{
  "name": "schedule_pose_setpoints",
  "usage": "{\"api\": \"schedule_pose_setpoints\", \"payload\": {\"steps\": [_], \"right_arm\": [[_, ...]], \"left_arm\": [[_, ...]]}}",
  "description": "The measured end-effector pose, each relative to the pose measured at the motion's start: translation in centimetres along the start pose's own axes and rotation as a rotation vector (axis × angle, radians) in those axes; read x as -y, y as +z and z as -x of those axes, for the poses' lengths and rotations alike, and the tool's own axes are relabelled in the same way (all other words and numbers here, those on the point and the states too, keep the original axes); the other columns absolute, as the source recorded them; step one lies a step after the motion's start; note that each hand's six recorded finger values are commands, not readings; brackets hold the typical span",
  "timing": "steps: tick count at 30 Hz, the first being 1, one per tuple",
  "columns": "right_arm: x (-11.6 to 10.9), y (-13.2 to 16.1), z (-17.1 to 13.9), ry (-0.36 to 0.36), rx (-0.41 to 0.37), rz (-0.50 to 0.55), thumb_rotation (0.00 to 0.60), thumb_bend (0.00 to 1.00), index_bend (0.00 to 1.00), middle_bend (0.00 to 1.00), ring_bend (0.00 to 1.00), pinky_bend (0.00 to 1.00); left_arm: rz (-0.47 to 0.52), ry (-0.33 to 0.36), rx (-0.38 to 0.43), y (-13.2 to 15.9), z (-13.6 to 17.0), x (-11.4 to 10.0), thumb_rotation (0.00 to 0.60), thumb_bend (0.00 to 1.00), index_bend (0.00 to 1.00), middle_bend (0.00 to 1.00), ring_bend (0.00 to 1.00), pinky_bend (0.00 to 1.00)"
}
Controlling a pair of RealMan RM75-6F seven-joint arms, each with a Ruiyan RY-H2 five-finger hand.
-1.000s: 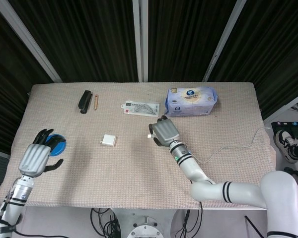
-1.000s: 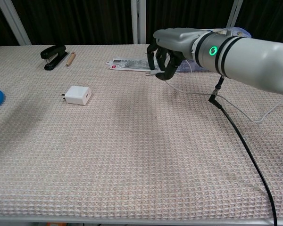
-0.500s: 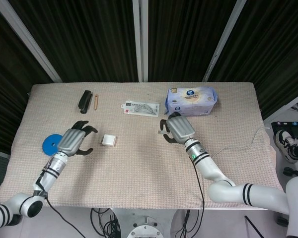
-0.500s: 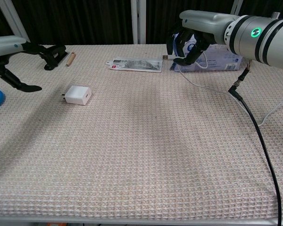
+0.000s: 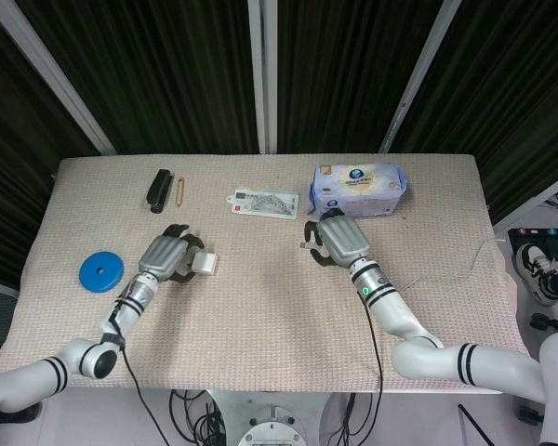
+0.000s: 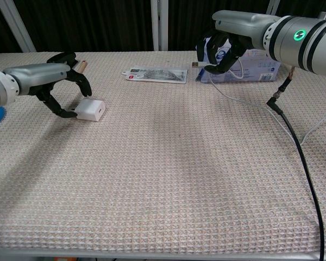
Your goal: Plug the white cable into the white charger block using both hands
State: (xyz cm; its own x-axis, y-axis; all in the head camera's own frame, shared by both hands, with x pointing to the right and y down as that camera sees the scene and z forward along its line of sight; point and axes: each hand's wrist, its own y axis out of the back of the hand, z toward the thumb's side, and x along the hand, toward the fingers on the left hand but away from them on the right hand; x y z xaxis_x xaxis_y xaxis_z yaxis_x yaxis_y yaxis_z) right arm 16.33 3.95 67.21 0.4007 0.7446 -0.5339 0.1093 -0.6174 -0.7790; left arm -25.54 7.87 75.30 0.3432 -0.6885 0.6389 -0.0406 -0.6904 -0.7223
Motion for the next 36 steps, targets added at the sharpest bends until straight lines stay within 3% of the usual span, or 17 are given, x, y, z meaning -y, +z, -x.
{"api": "schedule_pose_setpoints", "payload": {"steps": [18,25,28,36], "right_arm": [[0.5,-0.8,0.2,0.012,0.022,0.008,0.600,0.41,0.62,0.58,0.32,0.21],[0.7,-1.0,0.0,0.016,0.025,0.006,0.600,0.41,0.62,0.58,0.32,0.22],[0.8,-1.1,-0.1,0.021,0.026,-0.001,0.600,0.41,0.62,0.58,0.32,0.27],[1.4,-0.3,-0.4,0.075,0.016,0.023,0.600,0.41,0.62,0.58,0.33,0.31]], "left_arm": [[0.076,-0.020,-0.021,0.0,-1.3,1.2,0.600,0.29,0.36,0.31,0.06,0.09],[0.127,-0.004,-0.023,0.0,-1.4,1.3,0.600,0.37,0.48,0.44,0.17,0.13],[0.173,0.007,-0.021,0.1,-1.5,1.2,0.600,0.39,0.53,0.49,0.21,0.16],[0.271,0.057,0.005,0.4,-1.2,0.0,0.600,0.41,0.56,0.53,0.25,0.21]]}}
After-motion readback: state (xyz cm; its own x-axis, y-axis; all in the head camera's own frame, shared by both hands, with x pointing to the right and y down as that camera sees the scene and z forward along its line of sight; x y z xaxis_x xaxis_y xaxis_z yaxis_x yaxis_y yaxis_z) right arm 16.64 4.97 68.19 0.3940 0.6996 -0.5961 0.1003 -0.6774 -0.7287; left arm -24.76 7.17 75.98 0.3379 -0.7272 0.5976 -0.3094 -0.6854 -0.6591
